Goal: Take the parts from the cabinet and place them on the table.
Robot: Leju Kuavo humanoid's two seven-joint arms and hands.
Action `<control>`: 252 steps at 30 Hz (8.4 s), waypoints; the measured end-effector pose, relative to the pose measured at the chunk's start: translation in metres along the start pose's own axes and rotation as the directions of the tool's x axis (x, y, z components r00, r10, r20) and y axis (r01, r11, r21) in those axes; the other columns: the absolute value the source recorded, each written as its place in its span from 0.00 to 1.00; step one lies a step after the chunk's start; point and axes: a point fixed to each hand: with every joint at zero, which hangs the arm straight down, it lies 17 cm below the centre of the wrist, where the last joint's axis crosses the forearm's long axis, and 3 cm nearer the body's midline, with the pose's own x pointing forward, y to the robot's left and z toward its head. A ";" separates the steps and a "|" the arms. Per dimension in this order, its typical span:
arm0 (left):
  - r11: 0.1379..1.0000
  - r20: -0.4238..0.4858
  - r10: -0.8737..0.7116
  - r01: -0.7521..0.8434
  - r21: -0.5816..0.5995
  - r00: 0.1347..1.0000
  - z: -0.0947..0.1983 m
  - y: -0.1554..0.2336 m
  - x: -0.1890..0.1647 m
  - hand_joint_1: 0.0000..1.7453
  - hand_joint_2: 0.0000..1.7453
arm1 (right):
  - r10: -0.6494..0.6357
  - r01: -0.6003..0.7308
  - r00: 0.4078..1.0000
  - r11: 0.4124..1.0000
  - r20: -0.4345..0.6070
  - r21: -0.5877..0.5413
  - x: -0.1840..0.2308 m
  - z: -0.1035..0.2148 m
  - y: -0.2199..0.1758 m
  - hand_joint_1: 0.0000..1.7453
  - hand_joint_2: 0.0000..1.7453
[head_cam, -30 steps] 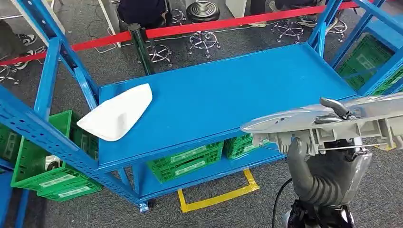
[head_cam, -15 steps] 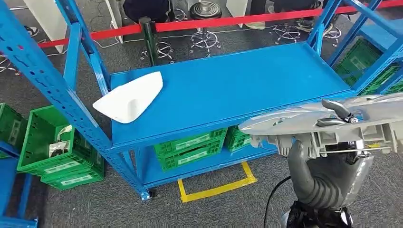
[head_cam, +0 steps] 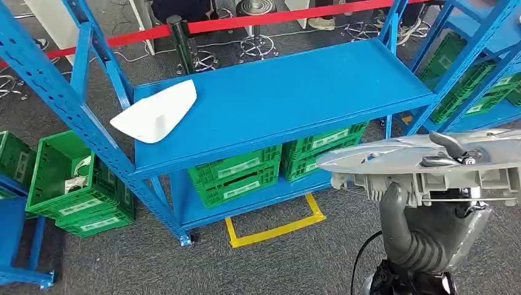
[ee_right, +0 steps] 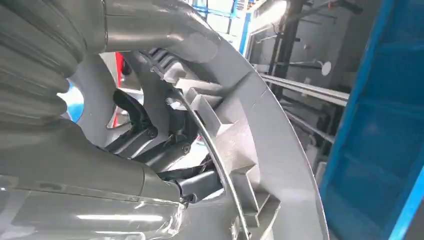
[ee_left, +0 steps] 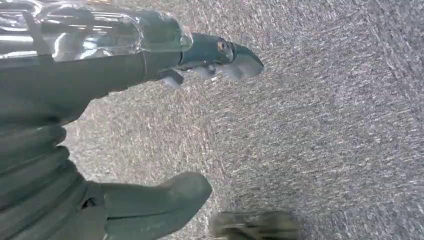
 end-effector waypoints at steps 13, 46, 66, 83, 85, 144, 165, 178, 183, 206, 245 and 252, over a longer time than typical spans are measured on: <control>0.999 0.000 0.011 -0.011 -0.044 1.000 0.002 -0.032 0.009 0.00 1.00 | 0.070 -0.070 0.998 0.997 0.008 0.018 0.001 -0.007 0.007 1.00 1.00; 0.998 0.048 0.020 -0.018 -0.056 0.999 0.005 -0.048 0.018 0.00 1.00 | 0.145 -0.145 0.989 0.988 0.011 0.052 0.000 -0.011 0.010 1.00 1.00; 0.999 0.036 0.016 -0.015 -0.037 0.999 0.004 -0.040 0.012 0.00 1.00 | 0.130 -0.130 0.992 0.989 0.006 0.074 -0.004 -0.005 0.019 1.00 1.00; 0.999 0.054 0.036 -0.035 -0.018 0.998 0.004 -0.041 0.017 0.00 1.00 | 0.060 -0.056 0.998 0.992 -0.027 0.116 -0.014 -0.001 0.041 1.00 1.00; 0.999 0.021 0.051 -0.051 -0.007 0.998 0.004 -0.039 0.010 0.00 1.00 | 0.051 -0.046 0.998 0.991 -0.032 0.124 -0.015 -0.001 0.045 1.00 1.00; 0.995 0.042 0.094 -0.095 0.028 0.995 0.001 -0.010 0.011 0.00 1.00 | -0.125 0.140 0.987 0.977 -0.098 0.161 -0.017 0.022 0.093 1.00 1.00; 0.988 -0.032 0.146 -0.144 0.048 0.989 0.001 -0.017 0.001 0.00 1.00 | -0.147 0.152 0.988 0.977 -0.041 0.148 -0.001 0.008 0.089 1.00 1.00; 0.986 0.031 0.163 -0.164 0.031 0.986 0.003 -0.031 0.012 0.00 1.00 | -0.147 0.146 0.989 0.978 -0.001 0.150 0.009 -0.005 0.088 1.00 1.00; 0.986 0.019 0.162 -0.162 0.030 0.987 0.003 -0.031 0.012 0.00 1.00 | -0.146 0.144 0.989 0.977 0.001 0.157 0.011 -0.003 0.089 1.00 1.00; 0.988 0.021 0.152 -0.152 0.019 0.988 0.003 -0.037 0.014 0.00 1.00 | -0.162 0.157 0.987 0.976 0.019 0.148 0.021 -0.005 0.084 1.00 1.00; 0.988 0.002 0.151 -0.151 0.017 0.989 0.003 -0.037 0.010 0.00 1.00 | -0.161 0.156 0.987 0.977 0.025 0.147 0.024 -0.004 0.081 1.00 1.00; 0.988 -0.002 0.150 -0.150 0.019 0.989 0.003 -0.035 0.007 0.00 1.00 | -0.162 0.156 0.986 0.977 0.026 0.148 0.025 -0.003 0.081 1.00 1.00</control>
